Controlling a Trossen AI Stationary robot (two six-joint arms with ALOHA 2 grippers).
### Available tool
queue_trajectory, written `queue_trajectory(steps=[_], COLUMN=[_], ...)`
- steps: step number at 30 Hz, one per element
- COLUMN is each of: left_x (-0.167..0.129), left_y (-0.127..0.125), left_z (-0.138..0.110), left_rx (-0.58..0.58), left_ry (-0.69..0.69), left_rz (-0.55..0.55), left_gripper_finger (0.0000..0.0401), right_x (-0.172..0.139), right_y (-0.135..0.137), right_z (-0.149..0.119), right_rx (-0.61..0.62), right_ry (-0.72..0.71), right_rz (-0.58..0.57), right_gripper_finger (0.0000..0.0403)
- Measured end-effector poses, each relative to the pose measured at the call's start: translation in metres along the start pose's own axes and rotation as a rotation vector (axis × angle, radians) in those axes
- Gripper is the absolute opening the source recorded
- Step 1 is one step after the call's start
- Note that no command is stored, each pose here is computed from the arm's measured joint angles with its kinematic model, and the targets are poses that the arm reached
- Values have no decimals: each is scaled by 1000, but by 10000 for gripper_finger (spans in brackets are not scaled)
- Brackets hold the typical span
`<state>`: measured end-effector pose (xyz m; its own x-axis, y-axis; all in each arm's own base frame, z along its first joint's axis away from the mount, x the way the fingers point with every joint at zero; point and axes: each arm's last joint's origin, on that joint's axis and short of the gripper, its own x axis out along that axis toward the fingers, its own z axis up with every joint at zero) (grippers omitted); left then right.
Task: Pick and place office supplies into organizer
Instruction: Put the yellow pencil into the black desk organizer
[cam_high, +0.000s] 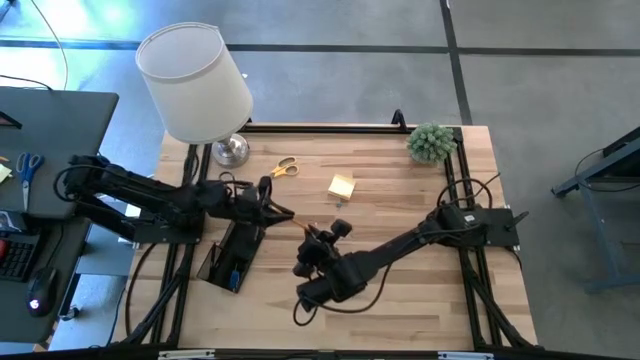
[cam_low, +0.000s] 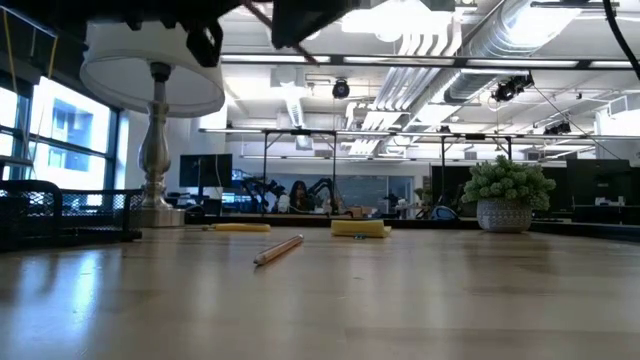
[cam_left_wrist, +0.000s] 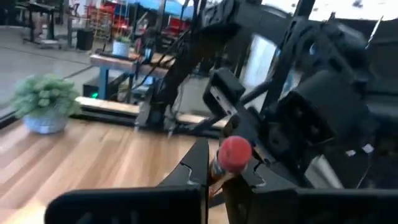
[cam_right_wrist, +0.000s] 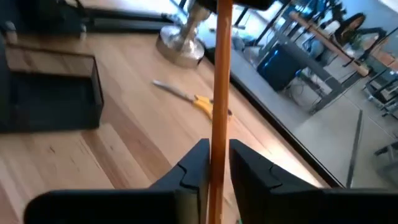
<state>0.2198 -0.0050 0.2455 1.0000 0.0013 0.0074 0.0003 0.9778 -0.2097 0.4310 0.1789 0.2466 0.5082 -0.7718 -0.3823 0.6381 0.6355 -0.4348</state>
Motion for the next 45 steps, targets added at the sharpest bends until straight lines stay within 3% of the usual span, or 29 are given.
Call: queue_trajectory(steps=[9,13,16,23,29,37,45], left_x=[-19,-34,-45,-67,-74,-73,-71], left_y=[3,4,4,4,3,2,1], left_z=[-6,1,2,-3,-2,0,4], left_rx=[63,94,98,62,35,31,27], left_ry=[177,176,207,336,338,322,283], left_rz=[78,136,134,120,82,79,46], left_gripper_finger=[3,2,2,2,2,2,2], right_x=[12,25,31,31,45,59,64], right_y=[0,8,10,3,-5,0,14], right_z=[-8,-22,-32,-35,-26,-13,6], right_rx=[-51,-97,-120,-145,-118,-16,30], right_ry=[196,243,260,146,119,86,7], right_rz=[151,215,197,16,-44,4,164], right_gripper_finger=[123,134,134,133,125,109,83])
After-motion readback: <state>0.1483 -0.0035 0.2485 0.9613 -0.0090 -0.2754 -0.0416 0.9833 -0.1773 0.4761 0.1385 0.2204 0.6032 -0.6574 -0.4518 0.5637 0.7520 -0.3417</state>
